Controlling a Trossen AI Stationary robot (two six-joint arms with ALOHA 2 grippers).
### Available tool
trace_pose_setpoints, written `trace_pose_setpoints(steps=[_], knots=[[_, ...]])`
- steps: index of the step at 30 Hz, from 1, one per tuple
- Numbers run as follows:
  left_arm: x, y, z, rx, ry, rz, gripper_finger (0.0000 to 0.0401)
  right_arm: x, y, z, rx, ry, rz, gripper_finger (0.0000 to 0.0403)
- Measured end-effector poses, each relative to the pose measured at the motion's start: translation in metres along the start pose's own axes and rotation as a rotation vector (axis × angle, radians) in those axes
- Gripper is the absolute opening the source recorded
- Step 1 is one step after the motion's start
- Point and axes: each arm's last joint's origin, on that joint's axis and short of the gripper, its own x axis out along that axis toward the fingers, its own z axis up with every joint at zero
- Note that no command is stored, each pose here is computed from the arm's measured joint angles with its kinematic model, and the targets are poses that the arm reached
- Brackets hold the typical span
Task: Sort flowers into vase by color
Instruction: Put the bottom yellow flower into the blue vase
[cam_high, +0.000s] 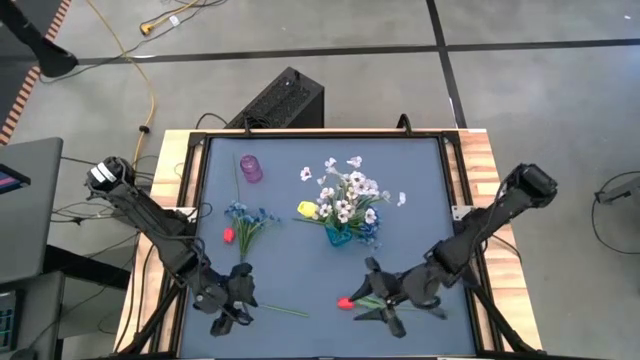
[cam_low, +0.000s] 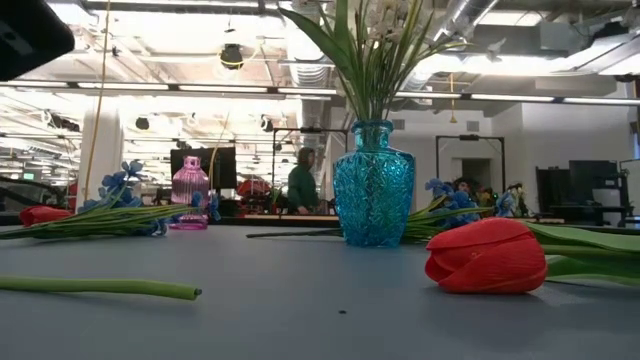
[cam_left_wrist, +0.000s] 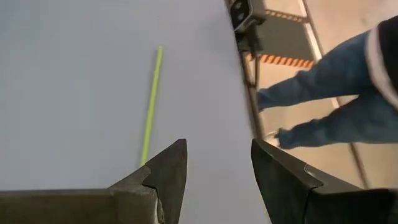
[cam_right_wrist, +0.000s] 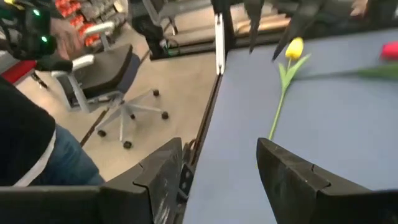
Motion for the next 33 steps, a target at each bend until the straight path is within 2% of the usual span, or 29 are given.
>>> trace_pose_setpoints(steps=[6,10,12,17,20,28,33], knots=[[0.000,0.009,-0.007,0.061,0.089,0.079,0.0168,0.021,0.011,-0.005,0.018,0.060,-0.011,0.0234],[0.003,0.011,-0.007,0.063,0.080,0.109,0.0168,0.029,0.013,-0.006,0.031,0.074,-0.011,0.0234],[0.014,0.011,-0.010,0.066,0.093,0.122,0.0168,0.031,0.012,-0.005,0.044,0.077,-0.005,0.0234],[0.048,0.019,-0.029,0.069,0.229,0.194,0.0168,0.032,0.006,-0.001,0.066,0.085,0.014,0.0234],[0.061,0.017,-0.028,0.075,0.234,0.223,0.0167,0.029,0.004,0.004,0.072,0.076,0.016,0.0234],[0.095,0.012,-0.031,0.207,0.350,0.428,0.0167,0.027,-0.003,0.009,0.081,0.084,0.019,0.0234],[0.109,0.005,-0.029,0.274,0.427,0.491,0.0167,0.027,-0.006,0.008,0.081,0.109,0.027,0.0234]])
